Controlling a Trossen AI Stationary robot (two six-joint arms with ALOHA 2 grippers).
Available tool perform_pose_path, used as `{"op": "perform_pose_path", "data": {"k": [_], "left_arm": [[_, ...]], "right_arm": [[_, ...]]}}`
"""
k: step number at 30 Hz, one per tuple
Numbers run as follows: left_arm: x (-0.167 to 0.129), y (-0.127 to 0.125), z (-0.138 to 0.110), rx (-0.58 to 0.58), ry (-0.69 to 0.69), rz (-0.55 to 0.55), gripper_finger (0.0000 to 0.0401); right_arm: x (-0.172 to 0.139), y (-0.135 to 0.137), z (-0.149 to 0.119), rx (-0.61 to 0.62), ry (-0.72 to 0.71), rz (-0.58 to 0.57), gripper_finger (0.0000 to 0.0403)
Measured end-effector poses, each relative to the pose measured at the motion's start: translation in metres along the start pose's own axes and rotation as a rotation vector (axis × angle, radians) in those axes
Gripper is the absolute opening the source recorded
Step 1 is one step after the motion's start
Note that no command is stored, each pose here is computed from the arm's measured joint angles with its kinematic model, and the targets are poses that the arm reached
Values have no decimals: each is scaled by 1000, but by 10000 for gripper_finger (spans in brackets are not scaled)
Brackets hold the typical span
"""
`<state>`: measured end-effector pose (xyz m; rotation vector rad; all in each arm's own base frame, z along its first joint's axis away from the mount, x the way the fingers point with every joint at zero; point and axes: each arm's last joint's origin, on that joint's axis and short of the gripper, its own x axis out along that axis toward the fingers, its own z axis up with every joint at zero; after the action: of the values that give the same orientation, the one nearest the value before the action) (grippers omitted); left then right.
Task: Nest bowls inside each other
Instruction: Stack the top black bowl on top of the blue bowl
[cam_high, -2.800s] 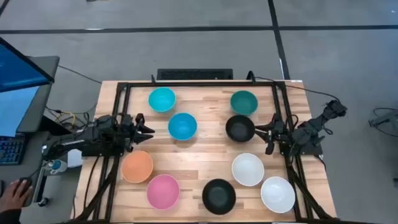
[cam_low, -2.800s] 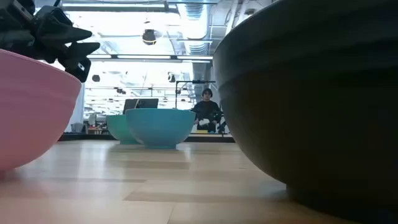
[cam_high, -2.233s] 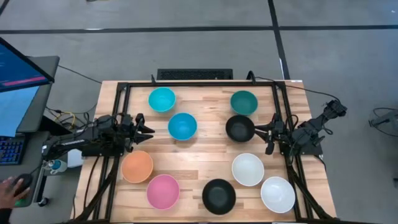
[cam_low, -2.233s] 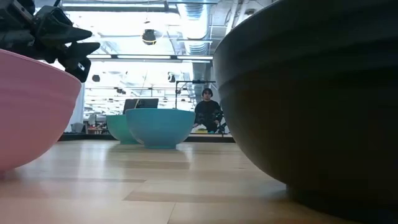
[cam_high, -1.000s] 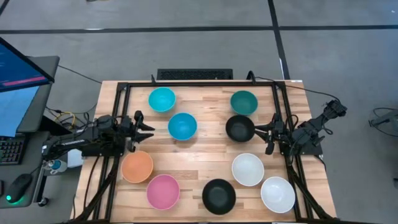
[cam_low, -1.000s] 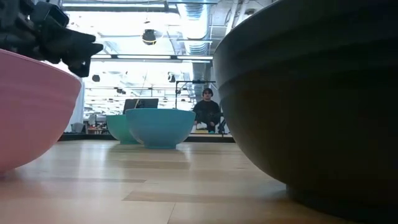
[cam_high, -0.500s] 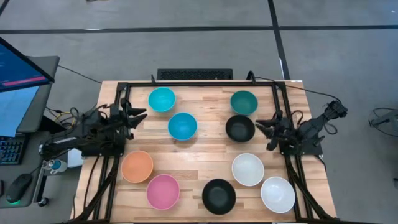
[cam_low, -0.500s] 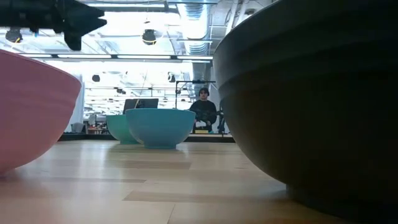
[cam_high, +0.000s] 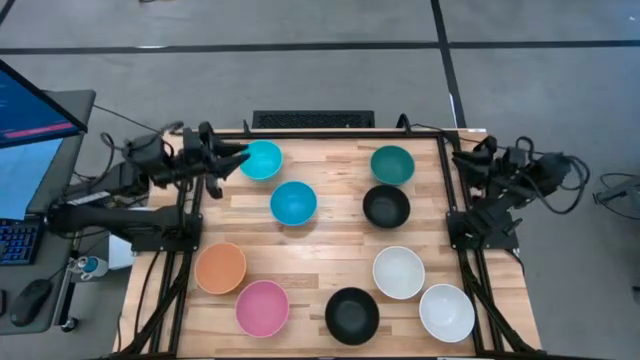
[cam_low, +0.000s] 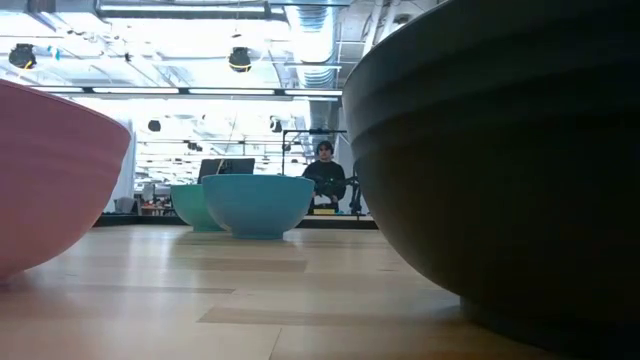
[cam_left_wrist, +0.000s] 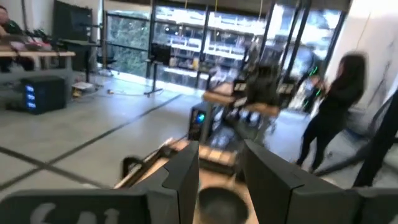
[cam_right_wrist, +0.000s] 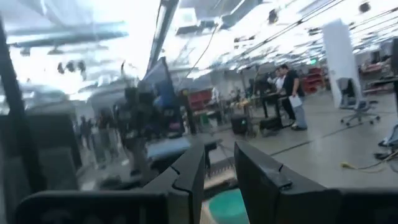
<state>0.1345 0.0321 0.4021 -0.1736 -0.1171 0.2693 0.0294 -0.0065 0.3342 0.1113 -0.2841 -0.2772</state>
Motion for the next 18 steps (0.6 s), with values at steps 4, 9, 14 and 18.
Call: {"op": "perform_pose_path", "data": {"k": [4,9,14,18], "left_arm": [[6,-4,28,15,-6,39,112],[11,-5,42,-75,96,141,112],[21,-6,40,-164,182,147,112],[24,-8,39,-197,204,85,112]], "right_arm": [[3,3,9,-110,120,63,111],[16,11,54,-87,129,68,111],[36,28,94,-128,251,78,111],[48,41,101,-90,420,44,111]]}}
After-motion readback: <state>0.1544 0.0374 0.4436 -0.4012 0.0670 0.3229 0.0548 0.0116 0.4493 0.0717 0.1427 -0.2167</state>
